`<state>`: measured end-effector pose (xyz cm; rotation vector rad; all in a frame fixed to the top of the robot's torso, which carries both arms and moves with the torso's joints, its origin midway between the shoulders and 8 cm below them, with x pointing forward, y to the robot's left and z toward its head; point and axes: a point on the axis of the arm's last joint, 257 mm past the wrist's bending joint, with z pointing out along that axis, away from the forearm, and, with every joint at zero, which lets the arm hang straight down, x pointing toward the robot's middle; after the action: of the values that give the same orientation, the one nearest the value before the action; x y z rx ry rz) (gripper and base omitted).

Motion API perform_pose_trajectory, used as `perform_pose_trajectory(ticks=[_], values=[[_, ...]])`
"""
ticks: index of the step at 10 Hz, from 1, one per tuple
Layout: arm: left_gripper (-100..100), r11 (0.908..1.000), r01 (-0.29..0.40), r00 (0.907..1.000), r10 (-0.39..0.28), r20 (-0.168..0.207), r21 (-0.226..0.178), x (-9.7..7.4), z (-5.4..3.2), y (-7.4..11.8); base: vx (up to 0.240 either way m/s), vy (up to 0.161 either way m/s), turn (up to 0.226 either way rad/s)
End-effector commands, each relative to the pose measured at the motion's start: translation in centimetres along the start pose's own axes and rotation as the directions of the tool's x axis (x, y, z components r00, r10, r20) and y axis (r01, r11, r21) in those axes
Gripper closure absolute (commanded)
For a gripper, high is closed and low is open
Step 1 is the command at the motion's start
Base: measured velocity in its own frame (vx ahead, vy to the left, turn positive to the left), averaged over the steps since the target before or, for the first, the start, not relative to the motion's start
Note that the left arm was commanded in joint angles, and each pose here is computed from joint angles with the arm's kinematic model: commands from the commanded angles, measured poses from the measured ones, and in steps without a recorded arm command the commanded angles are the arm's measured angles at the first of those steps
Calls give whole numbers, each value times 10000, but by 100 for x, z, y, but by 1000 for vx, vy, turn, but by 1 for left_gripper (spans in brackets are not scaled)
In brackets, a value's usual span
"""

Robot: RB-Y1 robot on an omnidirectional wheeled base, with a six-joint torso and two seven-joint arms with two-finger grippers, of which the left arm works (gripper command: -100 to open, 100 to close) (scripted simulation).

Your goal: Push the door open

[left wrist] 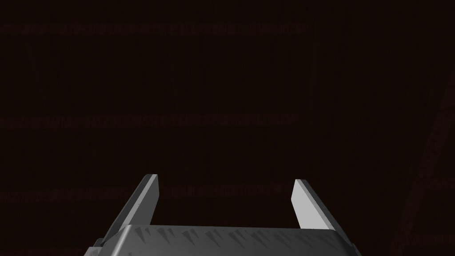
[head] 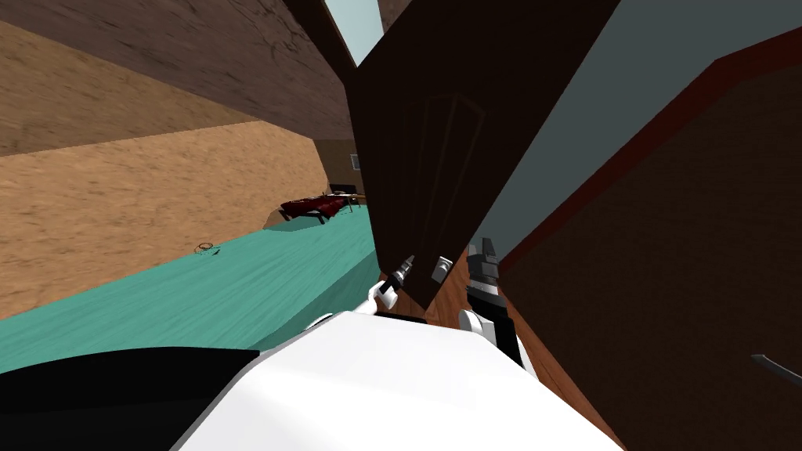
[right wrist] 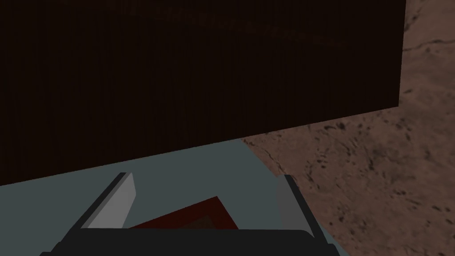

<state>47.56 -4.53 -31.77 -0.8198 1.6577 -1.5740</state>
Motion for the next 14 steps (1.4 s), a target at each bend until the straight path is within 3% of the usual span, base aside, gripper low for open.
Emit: perform_pose_trajectory(ticks=[1, 8, 14], values=[[-100, 10000, 55, 9996, -54, -278, 17, 74, 60, -10, -41, 28, 191], [-100, 9996, 269, 9898, -255, -1399, 77, 461, 307, -108, -68, 6, 175], [-100, 9985, 534, 9742, -488, -2203, 150, 831, 472, -241, -176, -32, 123]])
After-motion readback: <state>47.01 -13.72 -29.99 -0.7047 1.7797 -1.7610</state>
